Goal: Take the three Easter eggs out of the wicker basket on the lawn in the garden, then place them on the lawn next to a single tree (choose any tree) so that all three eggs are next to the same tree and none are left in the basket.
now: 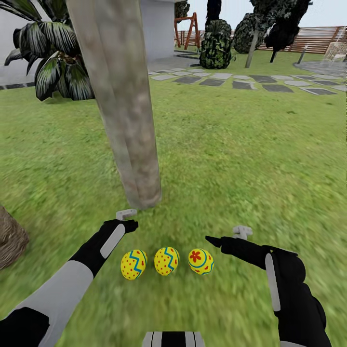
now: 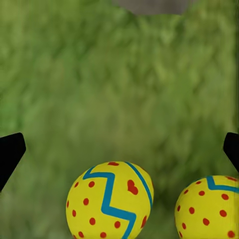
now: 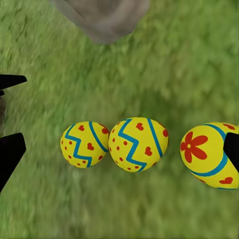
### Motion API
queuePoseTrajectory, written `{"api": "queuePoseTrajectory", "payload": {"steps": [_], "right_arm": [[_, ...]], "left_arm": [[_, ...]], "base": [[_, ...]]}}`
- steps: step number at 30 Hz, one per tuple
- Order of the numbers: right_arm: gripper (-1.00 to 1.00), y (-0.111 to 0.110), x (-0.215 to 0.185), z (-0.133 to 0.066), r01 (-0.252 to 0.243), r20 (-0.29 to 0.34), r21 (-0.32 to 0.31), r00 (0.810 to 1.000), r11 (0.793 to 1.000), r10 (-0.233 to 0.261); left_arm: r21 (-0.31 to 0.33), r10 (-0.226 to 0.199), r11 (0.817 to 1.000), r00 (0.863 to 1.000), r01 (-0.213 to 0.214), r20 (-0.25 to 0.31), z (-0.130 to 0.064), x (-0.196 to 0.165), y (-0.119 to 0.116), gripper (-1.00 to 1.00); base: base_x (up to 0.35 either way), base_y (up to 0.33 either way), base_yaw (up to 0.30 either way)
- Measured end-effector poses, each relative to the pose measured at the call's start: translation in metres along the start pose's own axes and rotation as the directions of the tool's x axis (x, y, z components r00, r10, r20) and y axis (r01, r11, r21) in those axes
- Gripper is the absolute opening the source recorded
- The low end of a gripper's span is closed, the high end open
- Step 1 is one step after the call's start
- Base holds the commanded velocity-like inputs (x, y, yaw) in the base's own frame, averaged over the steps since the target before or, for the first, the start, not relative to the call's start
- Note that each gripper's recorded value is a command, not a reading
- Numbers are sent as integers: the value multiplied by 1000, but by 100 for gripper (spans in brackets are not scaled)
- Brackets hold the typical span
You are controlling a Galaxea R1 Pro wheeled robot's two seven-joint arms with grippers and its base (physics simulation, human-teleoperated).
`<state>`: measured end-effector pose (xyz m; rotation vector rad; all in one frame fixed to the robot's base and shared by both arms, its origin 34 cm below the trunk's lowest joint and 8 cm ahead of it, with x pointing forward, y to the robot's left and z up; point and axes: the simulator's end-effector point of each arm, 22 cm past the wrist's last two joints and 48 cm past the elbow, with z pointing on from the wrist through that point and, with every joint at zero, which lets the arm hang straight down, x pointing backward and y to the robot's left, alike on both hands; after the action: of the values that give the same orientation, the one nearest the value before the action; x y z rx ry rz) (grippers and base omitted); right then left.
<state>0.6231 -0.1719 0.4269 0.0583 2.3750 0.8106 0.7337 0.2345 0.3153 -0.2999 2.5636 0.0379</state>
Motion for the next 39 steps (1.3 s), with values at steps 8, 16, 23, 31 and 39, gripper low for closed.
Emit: {"api": "queuePoseTrajectory", "payload": {"steps": [8,16,23,31,39], "right_arm": [[100,10,-12,-10,18,26,-7,999,1000,-18],[100,20,-23,-21,35,53,-14,998,999,-34],[100,29,-32,-31,50,76,-20,996,999,-49],[100,41,-42,-42,68,102,-28,993,997,-65],[100,52,-52,-53,87,129,-34,988,996,-82]], "left_arm": [[10,-10,1000,1000,10,26,-16,-15,-2,100],[19,-7,1000,999,6,33,-31,-26,-4,100],[24,-2,1000,999,1,43,-46,-35,-5,100],[28,28,999,1000,-28,7,-62,-35,-5,100],[-1,56,998,995,-56,-84,-66,-12,8,100]], "base": [[0,0,0],[0,0,0],[0,0,0],[0,0,0],[0,0,0]]}}
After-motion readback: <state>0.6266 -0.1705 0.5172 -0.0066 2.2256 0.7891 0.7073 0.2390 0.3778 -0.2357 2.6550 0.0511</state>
